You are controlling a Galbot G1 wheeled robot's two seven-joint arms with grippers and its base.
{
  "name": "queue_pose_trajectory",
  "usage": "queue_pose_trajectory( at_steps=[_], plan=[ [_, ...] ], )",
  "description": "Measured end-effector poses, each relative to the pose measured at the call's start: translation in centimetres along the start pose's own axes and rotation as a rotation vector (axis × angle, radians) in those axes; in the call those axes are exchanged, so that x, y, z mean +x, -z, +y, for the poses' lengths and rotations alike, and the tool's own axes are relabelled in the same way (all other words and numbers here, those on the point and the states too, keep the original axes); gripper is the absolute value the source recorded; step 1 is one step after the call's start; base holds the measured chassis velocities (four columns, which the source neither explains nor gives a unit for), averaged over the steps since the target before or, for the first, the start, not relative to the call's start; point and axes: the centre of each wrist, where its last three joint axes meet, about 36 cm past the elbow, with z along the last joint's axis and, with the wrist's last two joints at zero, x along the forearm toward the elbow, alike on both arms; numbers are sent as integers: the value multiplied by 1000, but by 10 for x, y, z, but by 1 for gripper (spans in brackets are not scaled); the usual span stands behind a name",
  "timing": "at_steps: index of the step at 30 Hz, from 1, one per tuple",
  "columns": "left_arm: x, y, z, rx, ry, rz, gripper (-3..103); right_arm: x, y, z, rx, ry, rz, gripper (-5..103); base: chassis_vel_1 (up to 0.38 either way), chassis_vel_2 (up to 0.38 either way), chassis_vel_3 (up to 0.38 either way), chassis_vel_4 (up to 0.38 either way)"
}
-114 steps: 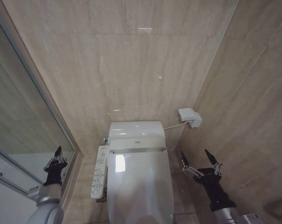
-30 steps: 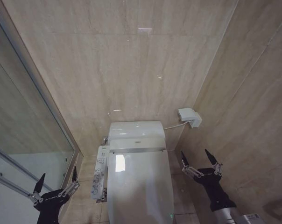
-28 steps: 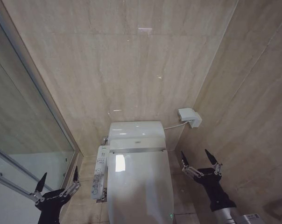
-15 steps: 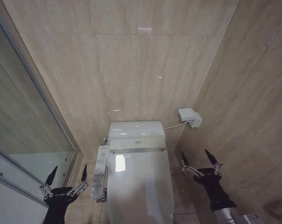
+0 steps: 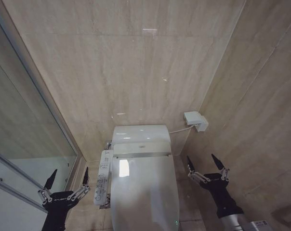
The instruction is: Open the toilet lid, clean the toilet bowl with a toilet brush, close the toilet lid, and flush.
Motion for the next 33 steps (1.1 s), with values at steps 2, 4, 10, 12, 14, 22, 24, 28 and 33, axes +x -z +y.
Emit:
queue_pose_trajectory(
  at_steps=[2,4,10,12,14,22,24,28,33],
  plan=[
    [0,0,0,1,1,4,100,0,0,0,0,0,0,100,0,0,0,0],
    [0,1,-1,1,2,6,100,0,0,0,0,0,0,100,0,0,0,0],
    [0,1,-1,2,2,7,100,0,0,0,0,0,0,100,0,0,0,0],
    [0,1,-1,2,3,7,100,0,0,0,0,0,0,100,0,0,0,0],
    [0,1,-1,2,3,7,100,0,0,0,0,0,0,100,0,0,0,0],
    [0,1,-1,2,3,7,100,0,0,0,0,0,0,100,0,0,0,0],
    [0,1,-1,2,3,7,100,0,0,0,0,0,0,100,0,0,0,0],
    [0,1,-1,2,3,7,100,0,0,0,0,0,0,100,0,0,0,0],
    [0,1,-1,2,3,7,100,0,0,0,0,0,0,100,39,-48,-42,35]
  ],
)
